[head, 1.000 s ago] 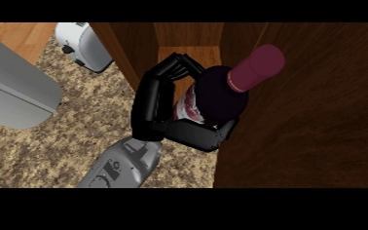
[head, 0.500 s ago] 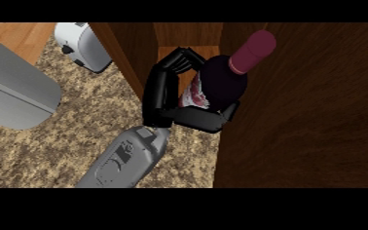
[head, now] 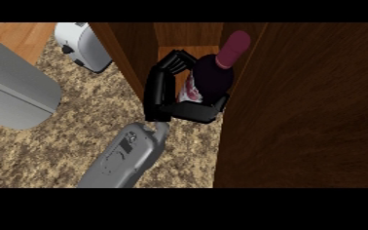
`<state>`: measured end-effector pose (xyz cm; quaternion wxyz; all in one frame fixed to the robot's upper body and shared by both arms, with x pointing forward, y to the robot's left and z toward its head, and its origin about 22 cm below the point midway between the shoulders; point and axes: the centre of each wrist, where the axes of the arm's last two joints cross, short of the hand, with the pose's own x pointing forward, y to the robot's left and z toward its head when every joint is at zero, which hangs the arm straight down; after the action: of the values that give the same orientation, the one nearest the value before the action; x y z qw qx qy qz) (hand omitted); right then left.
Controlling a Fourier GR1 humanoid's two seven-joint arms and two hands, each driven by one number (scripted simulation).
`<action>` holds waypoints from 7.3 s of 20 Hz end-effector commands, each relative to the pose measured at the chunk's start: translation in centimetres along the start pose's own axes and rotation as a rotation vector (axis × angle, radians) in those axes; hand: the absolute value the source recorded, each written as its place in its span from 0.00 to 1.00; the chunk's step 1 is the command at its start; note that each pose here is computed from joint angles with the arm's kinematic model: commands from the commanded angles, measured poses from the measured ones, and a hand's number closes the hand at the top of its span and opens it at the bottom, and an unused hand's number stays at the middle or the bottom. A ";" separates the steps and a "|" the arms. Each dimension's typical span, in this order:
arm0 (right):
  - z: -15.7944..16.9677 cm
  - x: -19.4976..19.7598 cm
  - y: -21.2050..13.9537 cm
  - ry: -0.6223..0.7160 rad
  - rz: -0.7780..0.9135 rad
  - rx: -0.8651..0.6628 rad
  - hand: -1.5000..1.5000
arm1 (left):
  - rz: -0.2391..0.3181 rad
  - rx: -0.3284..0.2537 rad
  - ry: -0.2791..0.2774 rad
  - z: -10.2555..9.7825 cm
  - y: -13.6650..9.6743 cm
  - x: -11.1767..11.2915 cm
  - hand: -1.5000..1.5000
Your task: Pick up the wine, place it into the cabinet and close the cabinet
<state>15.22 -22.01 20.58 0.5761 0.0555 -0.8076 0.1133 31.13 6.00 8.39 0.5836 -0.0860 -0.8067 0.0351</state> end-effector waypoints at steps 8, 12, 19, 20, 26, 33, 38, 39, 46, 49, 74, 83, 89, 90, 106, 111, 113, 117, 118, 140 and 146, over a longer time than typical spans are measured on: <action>1.6 1.3 -0.5 -0.040 -0.034 0.038 0.00 | -0.144 0.025 -0.034 0.8 2.1 -5.4 1.00; -0.2 0.2 0.1 -0.062 -0.055 0.013 0.00 | -0.121 0.055 -0.052 -0.7 1.9 -4.3 1.00; 3.1 1.9 0.6 -0.048 -0.036 0.026 0.00 | -0.099 0.089 -0.040 -1.4 4.4 -5.2 1.00; 0.7 1.5 -0.3 -0.055 -0.048 0.044 0.00 | -0.102 0.094 -0.043 -3.3 5.1 -5.0 1.00; 2.1 0.8 0.0 -0.058 -0.055 0.040 0.00 | -0.109 0.064 0.010 -4.1 3.6 -4.9 1.00; 0.8 0.4 0.2 -0.057 -0.083 0.036 0.00 | -0.113 0.091 0.058 -5.8 3.8 -6.3 1.00; 1.9 0.4 0.1 -0.057 -0.074 0.034 0.00 | -0.139 0.103 0.071 -8.0 3.9 -5.8 1.00; 2.4 1.0 0.6 -0.044 -0.060 0.052 0.00 | -0.166 0.102 0.053 -7.2 4.0 -6.3 1.00; 1.4 0.2 0.1 -0.060 -0.066 0.043 0.00 | -0.253 0.130 -0.049 -8.0 4.0 -6.8 1.00; 1.6 0.5 1.1 -0.062 -0.082 0.056 0.00 | -0.238 0.142 -0.057 -8.9 4.9 -6.9 1.00; 0.3 0.1 1.1 -0.062 -0.105 0.095 0.00 | -0.109 0.275 0.020 -10.4 8.4 -6.8 1.00; 0.4 0.4 1.4 -0.086 -0.084 0.099 0.00 | -0.226 0.268 0.045 -9.2 7.1 -8.2 0.00; 0.9 -0.1 0.7 -0.063 -0.078 0.074 0.00 | -0.263 0.288 0.053 -10.0 8.6 -7.3 0.00; 0.3 -0.2 0.7 -0.071 -0.086 0.080 0.00 | -0.286 0.295 0.067 -8.5 8.1 -8.8 0.00; -0.9 -1.2 1.6 -0.053 -0.092 0.082 0.00 | -0.283 0.275 0.043 -7.6 9.6 -9.6 0.00; 0.7 0.2 1.5 -0.087 -0.086 0.108 0.00 | -0.243 0.244 0.000 -7.6 9.1 -9.6 0.00; 0.4 0.1 1.6 -0.061 -0.089 0.097 0.00 | -0.230 0.227 0.006 -6.6 8.7 -10.5 0.00; 0.4 -0.2 1.4 -0.059 -0.087 0.103 0.00 | -0.219 0.185 0.006 -6.9 8.0 -10.2 0.00; 0.7 0.3 1.1 -0.071 -0.091 0.112 0.00 | -0.193 0.172 0.015 -6.8 10.0 -10.2 0.00; -0.7 -1.4 1.6 -0.040 -0.094 0.108 0.00 | -0.047 0.165 0.016 -4.1 9.0 -12.1 0.00; 0.6 -0.7 1.5 -0.040 -0.087 0.080 0.00 | -0.027 0.126 0.030 -1.3 7.4 -12.7 0.00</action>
<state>15.87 -19.92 19.84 0.5621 0.1177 -0.8092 0.1244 39.21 11.49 -2.51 0.5874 -0.0279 -0.8051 0.0781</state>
